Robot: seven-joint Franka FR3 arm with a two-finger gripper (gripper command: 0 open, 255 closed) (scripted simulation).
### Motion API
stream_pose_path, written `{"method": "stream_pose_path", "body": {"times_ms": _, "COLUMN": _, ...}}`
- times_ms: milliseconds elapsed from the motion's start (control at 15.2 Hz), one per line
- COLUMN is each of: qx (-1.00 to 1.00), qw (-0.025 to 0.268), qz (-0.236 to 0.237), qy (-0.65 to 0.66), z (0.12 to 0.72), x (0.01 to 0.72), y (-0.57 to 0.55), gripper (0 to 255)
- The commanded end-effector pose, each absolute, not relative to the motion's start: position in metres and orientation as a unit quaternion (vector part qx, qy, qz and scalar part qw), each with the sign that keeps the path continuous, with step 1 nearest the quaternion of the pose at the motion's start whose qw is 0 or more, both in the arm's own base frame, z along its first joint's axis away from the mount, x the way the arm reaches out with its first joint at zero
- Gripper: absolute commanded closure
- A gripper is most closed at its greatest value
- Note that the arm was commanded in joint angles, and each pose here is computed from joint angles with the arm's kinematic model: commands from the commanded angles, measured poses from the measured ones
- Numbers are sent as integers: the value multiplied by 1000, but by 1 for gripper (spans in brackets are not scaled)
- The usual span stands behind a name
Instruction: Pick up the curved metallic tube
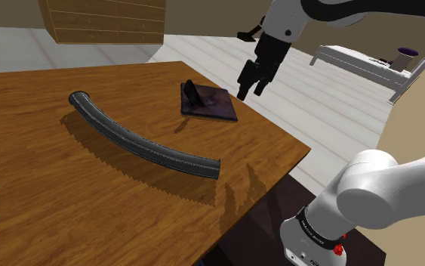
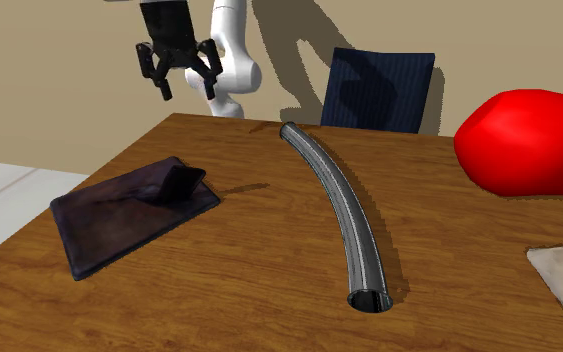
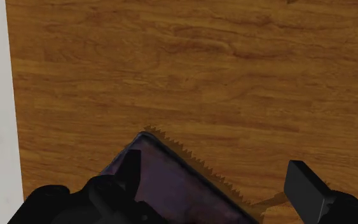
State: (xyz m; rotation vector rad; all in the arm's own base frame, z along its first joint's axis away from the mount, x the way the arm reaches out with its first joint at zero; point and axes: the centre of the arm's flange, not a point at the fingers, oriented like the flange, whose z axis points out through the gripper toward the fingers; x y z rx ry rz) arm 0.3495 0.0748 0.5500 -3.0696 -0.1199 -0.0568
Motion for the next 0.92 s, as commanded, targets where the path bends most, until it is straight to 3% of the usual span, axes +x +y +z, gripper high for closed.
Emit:
{"method": "stream_pose_path", "body": {"times_ms": 0, "qx": -999, "qw": 26, "qz": -20, "qy": -42, "z": 547, "x": 354, "y": 107, "gripper": 0}}
{"method": "stream_pose_path", "body": {"times_ms": 858, "qx": -997, "qw": -31, "qz": -27, "qy": -66, "z": 509, "x": 388, "y": 288, "gripper": 0}}
